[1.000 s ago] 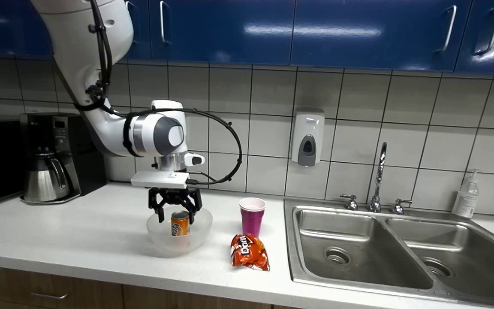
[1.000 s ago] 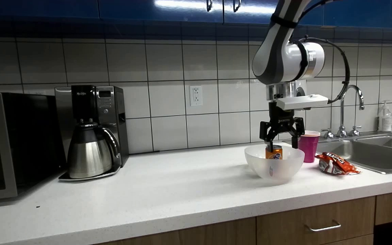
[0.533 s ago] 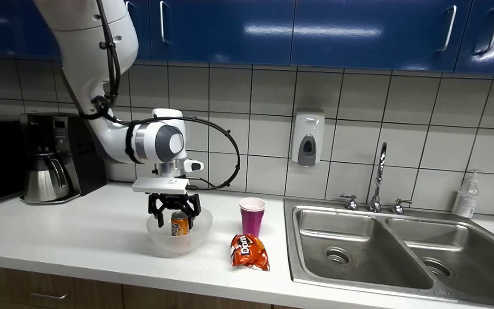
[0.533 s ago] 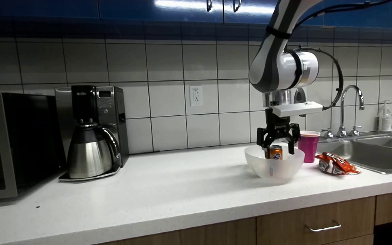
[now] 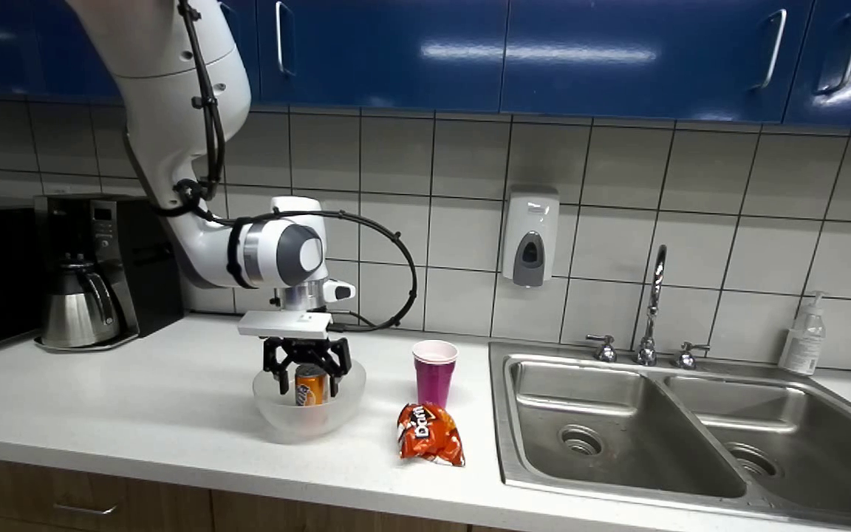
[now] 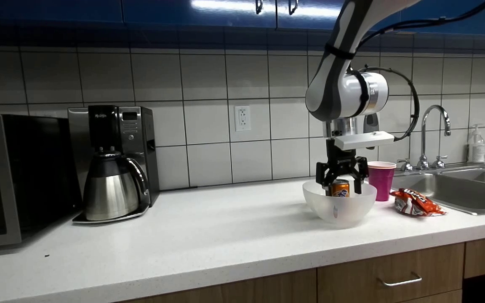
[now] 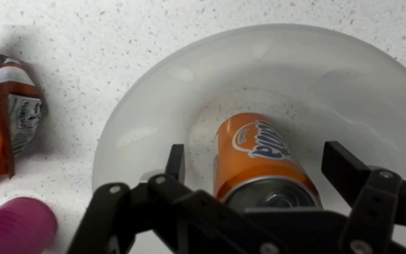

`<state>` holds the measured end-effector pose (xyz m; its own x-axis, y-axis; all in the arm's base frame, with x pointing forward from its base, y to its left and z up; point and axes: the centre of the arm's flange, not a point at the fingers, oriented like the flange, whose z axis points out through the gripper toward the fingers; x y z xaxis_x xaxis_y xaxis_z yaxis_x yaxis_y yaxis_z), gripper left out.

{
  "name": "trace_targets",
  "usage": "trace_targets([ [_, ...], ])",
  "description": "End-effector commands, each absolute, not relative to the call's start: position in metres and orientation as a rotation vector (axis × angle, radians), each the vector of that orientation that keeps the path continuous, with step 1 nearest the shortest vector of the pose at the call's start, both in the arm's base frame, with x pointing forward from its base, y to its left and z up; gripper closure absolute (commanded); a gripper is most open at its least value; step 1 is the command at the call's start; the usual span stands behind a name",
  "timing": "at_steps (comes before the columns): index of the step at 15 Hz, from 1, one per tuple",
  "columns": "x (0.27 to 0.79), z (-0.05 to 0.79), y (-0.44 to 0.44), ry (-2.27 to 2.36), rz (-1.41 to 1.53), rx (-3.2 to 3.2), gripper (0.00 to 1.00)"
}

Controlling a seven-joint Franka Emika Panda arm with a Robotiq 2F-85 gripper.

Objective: Pick up the orange fanta can from the clear bowl and put it on the kitchen counter

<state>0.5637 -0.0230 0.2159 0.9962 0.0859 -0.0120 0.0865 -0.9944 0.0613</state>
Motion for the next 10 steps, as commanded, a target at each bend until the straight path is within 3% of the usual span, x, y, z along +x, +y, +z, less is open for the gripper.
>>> trace_targets([
  [1,0.5764,0.2123,-0.0255,0.121,0.003,3.063,0.0],
  [5,0.5809,0.2101,-0.0272,0.119,0.005,3.063,0.0],
  [6,0.5815,0.21,-0.0276,0.119,0.009,3.063,0.25],
  [7,0.582,0.2096,-0.028,0.12,0.009,3.063,0.26],
  [10,0.5821,0.2096,-0.0284,0.121,0.009,3.062,0.51],
])
